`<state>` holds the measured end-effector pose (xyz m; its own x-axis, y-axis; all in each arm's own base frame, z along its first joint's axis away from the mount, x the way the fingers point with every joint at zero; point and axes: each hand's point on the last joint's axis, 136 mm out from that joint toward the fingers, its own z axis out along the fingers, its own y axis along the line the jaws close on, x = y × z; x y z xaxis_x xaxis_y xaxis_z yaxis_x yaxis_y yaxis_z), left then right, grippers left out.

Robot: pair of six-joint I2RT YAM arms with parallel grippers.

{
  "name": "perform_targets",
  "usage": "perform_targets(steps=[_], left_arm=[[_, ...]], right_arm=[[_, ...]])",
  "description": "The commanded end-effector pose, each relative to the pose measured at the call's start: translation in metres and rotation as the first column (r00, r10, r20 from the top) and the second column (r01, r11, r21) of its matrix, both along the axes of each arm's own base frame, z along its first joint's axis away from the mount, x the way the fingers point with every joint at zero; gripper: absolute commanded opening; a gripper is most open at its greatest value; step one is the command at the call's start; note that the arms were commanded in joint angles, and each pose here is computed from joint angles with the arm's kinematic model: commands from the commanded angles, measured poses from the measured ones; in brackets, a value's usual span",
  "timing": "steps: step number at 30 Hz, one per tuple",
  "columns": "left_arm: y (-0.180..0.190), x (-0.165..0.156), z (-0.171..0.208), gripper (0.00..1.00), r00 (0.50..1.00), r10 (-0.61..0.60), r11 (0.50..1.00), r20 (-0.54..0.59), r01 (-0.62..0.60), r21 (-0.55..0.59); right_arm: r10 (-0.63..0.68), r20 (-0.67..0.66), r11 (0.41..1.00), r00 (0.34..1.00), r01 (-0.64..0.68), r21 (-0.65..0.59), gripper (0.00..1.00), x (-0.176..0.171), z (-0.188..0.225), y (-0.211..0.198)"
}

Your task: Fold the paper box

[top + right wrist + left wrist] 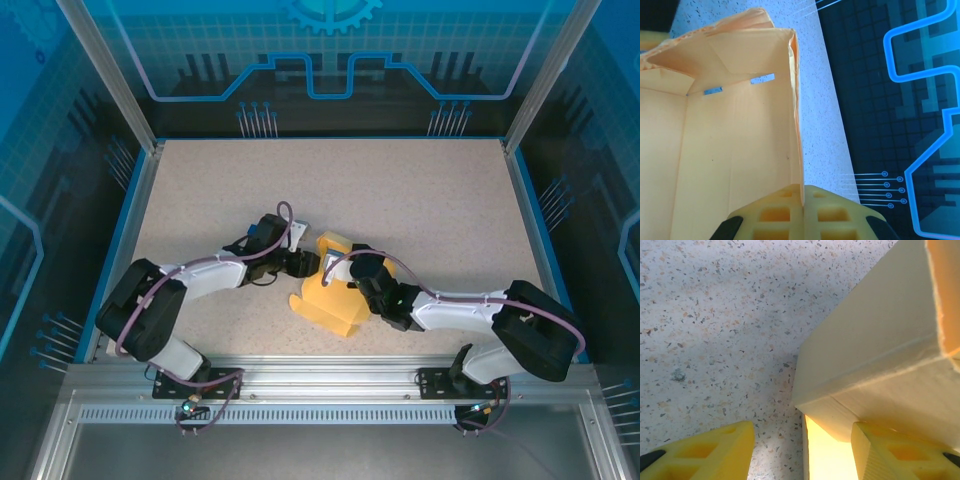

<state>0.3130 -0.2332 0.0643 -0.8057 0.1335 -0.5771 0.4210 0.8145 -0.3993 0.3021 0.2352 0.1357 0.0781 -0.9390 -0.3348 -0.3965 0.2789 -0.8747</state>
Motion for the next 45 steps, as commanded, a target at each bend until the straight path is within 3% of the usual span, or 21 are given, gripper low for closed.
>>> perform_targets(steps=[1, 11, 20, 45], left_arm=[[-0.007, 0.002, -0.002, 0.55, 0.999, -0.033, 0.999, -0.003, 0.033, -0.013], [-0.014, 0.019, 0.015, 0.57, 0.978, -0.084, 0.995, 0.192, 0.091, -0.030], [-0.014, 0.027, 0.016, 0.58, 0.952, -0.117, 0.992, 0.284, 0.128, -0.020], [-0.021, 0.031, 0.012, 0.75, 0.928, -0.170, 0.975, 0.331, 0.206, -0.079]], right_arm=[[-0.011, 0.000, 0.999, 1.000, 0.011, 0.034, 0.00, 0.006, 0.007, 0.002], [-0.006, -0.048, 0.999, 0.999, 0.007, 0.035, 0.00, 0.005, -0.002, 0.000], [-0.015, -0.034, 1.000, 0.999, 0.015, -0.011, 0.00, 0.007, -0.007, -0.003], [-0.015, -0.052, 0.999, 0.999, 0.017, 0.027, 0.00, 0.009, -0.004, -0.005]])
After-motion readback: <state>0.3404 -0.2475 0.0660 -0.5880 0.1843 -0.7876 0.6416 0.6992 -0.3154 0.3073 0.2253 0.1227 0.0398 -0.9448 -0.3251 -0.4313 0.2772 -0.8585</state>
